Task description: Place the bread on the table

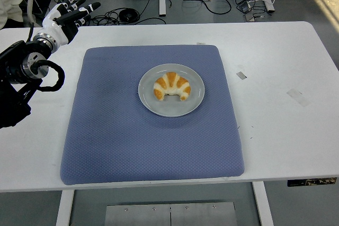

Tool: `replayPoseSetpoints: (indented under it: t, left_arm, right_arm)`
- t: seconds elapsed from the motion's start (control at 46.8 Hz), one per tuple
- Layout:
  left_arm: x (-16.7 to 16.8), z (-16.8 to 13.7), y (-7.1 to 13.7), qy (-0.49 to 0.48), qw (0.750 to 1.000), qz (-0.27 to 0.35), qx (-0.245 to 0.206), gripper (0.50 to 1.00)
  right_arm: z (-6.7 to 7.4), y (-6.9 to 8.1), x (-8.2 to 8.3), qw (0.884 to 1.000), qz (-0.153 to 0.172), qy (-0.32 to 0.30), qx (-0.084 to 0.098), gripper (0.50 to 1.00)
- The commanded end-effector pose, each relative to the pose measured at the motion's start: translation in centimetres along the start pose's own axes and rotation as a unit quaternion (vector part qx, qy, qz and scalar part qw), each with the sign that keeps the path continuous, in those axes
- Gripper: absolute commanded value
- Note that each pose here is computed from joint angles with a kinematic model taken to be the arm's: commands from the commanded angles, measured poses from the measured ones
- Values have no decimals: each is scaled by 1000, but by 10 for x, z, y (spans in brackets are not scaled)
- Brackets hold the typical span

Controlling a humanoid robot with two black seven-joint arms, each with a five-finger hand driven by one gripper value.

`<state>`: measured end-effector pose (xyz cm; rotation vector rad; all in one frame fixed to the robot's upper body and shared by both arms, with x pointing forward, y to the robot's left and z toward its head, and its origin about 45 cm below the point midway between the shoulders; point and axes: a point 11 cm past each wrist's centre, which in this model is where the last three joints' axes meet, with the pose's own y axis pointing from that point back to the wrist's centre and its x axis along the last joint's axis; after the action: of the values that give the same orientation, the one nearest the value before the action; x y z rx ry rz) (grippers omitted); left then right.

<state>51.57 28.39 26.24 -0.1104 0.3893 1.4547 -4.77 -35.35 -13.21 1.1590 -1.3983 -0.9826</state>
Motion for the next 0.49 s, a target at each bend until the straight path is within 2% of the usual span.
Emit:
replayPoseSetpoints:
  t: [0.0,0.214,0.299,0.47]
  left_arm:
    - [0,-1,0,0,1000,0,0,981]
    - [-2,-1,0,2,1000,-13,1,981]
    - [-6,8,-1,-1,1000,-27,-6,981]
    - [14,23,4,-62,998,-14,-2,981]
  right_arm:
    - [0,0,0,1000,0,0,0,1000]
    - [0,0,0,1000,0,0,0,1000]
    - [0,0,0,1000,0,0,0,1000]
    - [0,0,0,1000,0,0,0,1000]
